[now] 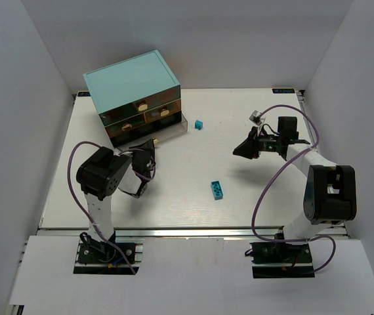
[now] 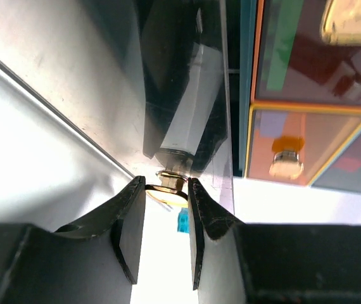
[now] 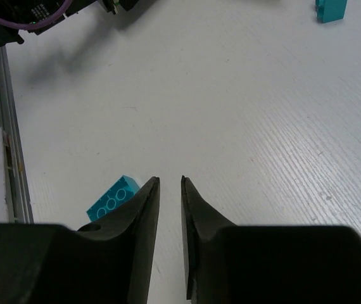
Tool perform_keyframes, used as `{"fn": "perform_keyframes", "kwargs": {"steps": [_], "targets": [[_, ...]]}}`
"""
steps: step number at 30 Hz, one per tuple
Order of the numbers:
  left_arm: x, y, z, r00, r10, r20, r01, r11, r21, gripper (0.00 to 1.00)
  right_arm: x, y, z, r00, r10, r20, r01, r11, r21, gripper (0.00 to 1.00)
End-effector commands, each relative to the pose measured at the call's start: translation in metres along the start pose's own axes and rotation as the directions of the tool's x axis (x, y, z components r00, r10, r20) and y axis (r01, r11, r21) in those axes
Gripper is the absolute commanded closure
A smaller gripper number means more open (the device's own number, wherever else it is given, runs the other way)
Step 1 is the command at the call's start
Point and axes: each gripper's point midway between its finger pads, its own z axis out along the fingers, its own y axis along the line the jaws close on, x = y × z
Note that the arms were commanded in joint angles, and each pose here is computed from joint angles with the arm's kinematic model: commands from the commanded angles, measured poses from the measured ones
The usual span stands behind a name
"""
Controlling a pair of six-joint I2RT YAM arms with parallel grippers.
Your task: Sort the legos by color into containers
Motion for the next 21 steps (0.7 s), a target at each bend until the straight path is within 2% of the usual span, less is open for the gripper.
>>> {"fn": "perform_keyframes", "kwargs": {"steps": [1,2,3,7,8,11,13,14,21], "targets": [[0.026,-0.027,-0.024,0.994,-0.022,-0.107,0.028,0.998,0.059,0.72,0.002,0.005,0.0,1.0,-0.017,0.003,0.017,0.999,-0.027,0.71],[0.024,-0.028,-0.026,0.994,-0.027,-0.103,0.033,0.998,0.057,0.71,0.002,0.005,0.001,1.0,-0.015,0.0,0.015,1.0,-0.028,0.69],[0.026,-0.023,-0.03,0.994,-0.026,-0.107,0.03,0.999,0.043,0.65,0.004,0.006,0.001,1.0,-0.017,-0.005,0.016,0.999,-0.03,0.63],[0.024,-0.02,-0.034,0.993,-0.038,-0.112,0.043,0.999,0.034,0.55,0.005,0.01,0.0,0.999,-0.033,-0.02,0.032,0.999,-0.043,0.58],[0.024,-0.02,-0.035,0.992,-0.042,-0.117,0.046,0.998,0.032,0.5,0.007,0.01,0.0,0.999,-0.033,-0.024,0.032,0.999,-0.042,0.57],[0.026,-0.022,-0.038,0.99,-0.036,-0.137,0.038,0.999,0.014,0.21,0.011,0.014,0.0,0.997,-0.057,-0.051,0.054,0.996,-0.066,0.52],[0.027,-0.023,-0.043,0.987,-0.027,-0.158,0.027,1.0,-0.002,0.13,0.018,0.023,0.001,0.995,-0.047,-0.087,0.038,0.994,-0.104,0.45],[0.027,-0.024,-0.046,0.986,-0.025,-0.164,0.024,1.0,-0.006,0.09,0.021,0.026,0.003,0.991,-0.094,-0.098,0.081,0.988,-0.131,0.42],[0.02,-0.024,-0.072,0.975,0.014,-0.22,-0.031,0.997,-0.073,0.04,0.05,0.061,0.007,0.954,-0.229,-0.192,0.166,0.94,-0.299,0.18]]}}
